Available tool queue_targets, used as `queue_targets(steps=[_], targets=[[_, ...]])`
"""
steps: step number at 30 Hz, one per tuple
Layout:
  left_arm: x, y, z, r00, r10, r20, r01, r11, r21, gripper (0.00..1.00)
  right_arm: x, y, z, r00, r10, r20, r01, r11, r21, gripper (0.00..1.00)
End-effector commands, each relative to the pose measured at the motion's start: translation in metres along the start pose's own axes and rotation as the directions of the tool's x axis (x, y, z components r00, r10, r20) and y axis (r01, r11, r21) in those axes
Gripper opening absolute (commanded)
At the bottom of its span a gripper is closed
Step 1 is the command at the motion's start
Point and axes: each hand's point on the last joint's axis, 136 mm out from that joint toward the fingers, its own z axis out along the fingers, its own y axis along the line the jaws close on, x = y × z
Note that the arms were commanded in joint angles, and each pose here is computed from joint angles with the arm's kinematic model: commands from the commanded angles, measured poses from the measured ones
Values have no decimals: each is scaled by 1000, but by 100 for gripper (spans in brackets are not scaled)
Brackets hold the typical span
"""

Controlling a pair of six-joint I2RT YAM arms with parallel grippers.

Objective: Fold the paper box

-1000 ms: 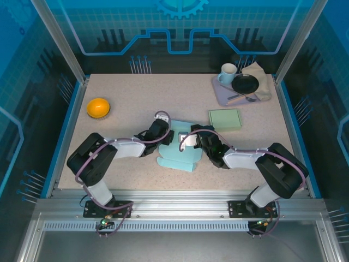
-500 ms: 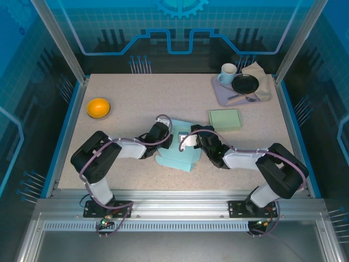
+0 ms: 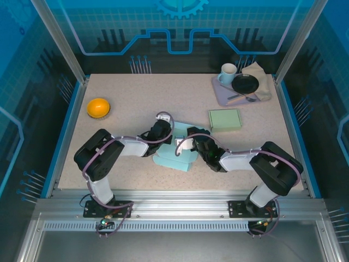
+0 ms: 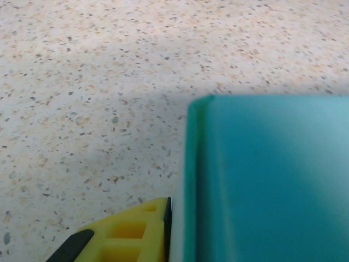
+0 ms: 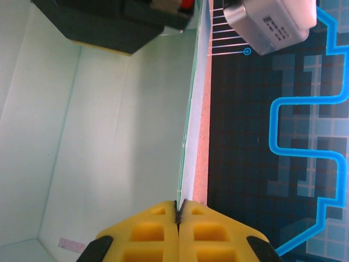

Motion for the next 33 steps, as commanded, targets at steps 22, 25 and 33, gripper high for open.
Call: queue_targets(steps=[22,25,33], targets=[[6,33,5,978,-196,-65,184,969,-163,49,13,94,-4,991,-119,-66,101,965,-240,0],[4,26,-5,984,-162,-76,154,983,-99,55,13,92,-2,991,-113,-71,93,967,-238,0],[24,4,-29,991,-71,-112,84,990,111,62,14,88,2,991,-95,-92,71,971,-229,0]])
